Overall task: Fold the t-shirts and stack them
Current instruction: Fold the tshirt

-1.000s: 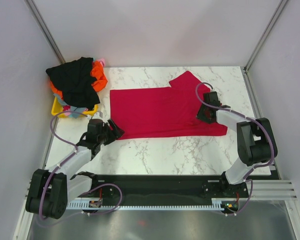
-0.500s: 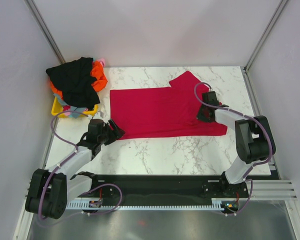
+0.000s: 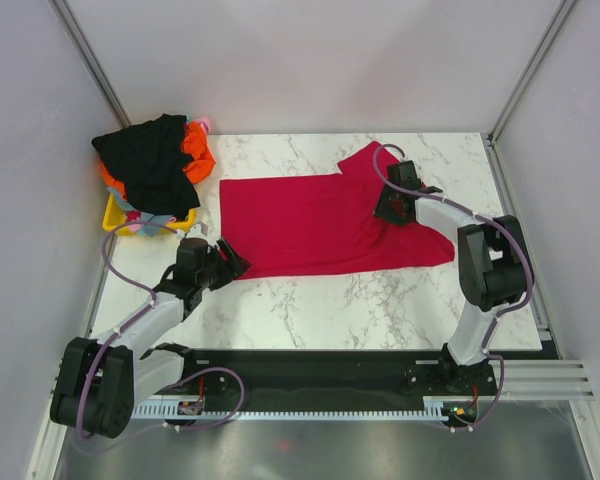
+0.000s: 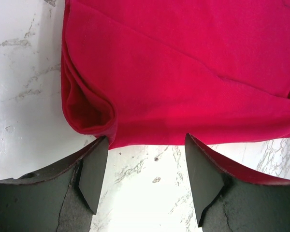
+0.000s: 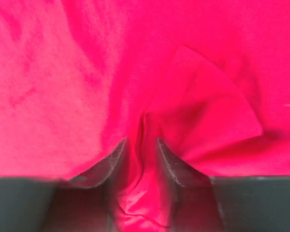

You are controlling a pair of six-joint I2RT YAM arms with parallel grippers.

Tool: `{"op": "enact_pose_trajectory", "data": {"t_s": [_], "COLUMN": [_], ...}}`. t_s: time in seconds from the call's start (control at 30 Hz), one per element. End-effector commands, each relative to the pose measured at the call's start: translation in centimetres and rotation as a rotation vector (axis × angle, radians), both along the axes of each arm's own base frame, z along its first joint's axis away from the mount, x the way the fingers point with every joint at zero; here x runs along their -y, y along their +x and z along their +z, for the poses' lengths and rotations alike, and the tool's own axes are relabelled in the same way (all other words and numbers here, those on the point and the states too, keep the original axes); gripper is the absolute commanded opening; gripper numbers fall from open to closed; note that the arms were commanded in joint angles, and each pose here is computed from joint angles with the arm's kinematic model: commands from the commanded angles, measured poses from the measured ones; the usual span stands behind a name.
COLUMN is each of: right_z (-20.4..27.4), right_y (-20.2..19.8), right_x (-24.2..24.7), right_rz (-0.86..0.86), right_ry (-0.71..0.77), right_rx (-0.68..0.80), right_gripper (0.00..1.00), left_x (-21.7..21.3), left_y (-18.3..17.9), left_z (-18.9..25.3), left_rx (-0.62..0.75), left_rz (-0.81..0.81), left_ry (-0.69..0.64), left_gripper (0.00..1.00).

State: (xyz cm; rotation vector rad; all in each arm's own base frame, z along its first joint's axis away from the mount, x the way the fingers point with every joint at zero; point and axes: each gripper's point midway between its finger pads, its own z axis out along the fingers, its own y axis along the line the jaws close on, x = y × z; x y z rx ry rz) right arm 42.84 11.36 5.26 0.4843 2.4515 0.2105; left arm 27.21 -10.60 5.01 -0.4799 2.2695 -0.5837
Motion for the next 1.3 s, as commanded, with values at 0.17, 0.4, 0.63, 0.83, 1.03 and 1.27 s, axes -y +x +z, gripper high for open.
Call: {"op": "enact_pose_trajectory", "data": {"t_s": [0.17,0.4,0.63,0.83,1.03,1.27], "right_z": [0.6,3.6,1.0,-4.3,-5.7,-3.9], "right_y": [0.1,-1.8,-6.6,-10.0,-11.3,-14.1], "right_x": [0.1,7.6,10.9,12.5,14.2,18.7], "right_rz": [-0.011,-0.124,-0.193,-0.285,-0.336,-0.507], "right_ry": [-0.049,-0.149,-0.098,-0.035,-0.022,-0.071], "right_rx": [-0.001,0.042,0.012,-0.078,-0.097,-0.073], "right_gripper": [0.83,0.90,0.85,0.72,0.37,0.00], "left_x": [0.0,0.0,-0.1,0.3,0.4,-0.9], "left_y": [0.8,0.8,1.0,1.0,1.1,0.9], "left_z": [0.8,0.7,0.4,0.1,-0.1,-1.4], "left_rx": [0.055,0.049,0.029,0.007,-0.006,-0.083], "left_rz": [-0.023,-0.024,-0.014,-0.035,-0.044,0.028], "left_ry": [0.030,0.033,0.039,0.039,0.040,0.084], "left_gripper": [0.71,0.71,0.69,0.69,0.69,0.65]}}
